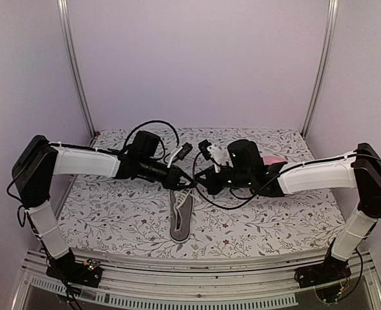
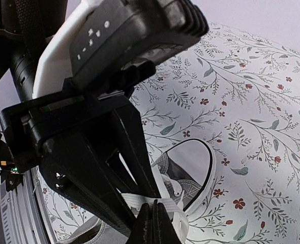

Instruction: Tie the shoes

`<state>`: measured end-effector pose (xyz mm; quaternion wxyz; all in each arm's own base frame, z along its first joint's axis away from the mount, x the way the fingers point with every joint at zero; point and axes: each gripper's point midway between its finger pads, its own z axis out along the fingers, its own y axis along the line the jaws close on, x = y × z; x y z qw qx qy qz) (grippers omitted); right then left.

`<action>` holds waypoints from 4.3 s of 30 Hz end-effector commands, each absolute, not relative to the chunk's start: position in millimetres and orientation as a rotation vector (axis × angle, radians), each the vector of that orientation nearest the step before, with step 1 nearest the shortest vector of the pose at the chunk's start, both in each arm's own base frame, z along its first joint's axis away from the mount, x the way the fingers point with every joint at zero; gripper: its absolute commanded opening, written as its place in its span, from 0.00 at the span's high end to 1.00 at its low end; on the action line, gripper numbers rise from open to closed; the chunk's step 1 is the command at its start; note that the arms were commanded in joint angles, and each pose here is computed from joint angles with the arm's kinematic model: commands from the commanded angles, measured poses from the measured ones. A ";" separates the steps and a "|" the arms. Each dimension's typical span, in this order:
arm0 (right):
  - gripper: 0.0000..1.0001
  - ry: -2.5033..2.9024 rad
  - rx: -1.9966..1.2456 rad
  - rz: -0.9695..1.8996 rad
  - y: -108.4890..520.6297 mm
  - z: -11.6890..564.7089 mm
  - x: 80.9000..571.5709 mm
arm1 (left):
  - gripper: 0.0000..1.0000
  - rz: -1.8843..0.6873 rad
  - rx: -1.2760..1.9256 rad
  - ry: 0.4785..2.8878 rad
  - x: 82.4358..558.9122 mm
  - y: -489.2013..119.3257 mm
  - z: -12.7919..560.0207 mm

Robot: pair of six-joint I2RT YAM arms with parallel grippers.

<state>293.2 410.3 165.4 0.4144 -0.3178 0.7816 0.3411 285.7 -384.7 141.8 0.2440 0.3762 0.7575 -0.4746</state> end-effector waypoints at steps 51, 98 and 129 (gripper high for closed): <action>0.37 2.033 -0.812 1.334 409.6 88.2 283.0 | 1.00 -1.420 0.515 2.198 282.2 -346.9 136.8; 0.98 1.911 -0.926 1.191 446.0 157.1 236.6 | 1.00 -1.298 0.422 2.184 304.5 -338.3 147.1; 0.98 2.159 -0.570 0.589 443.4 86.4 301.5 | 1.00 -1.150 0.396 2.223 303.5 -324.4 141.8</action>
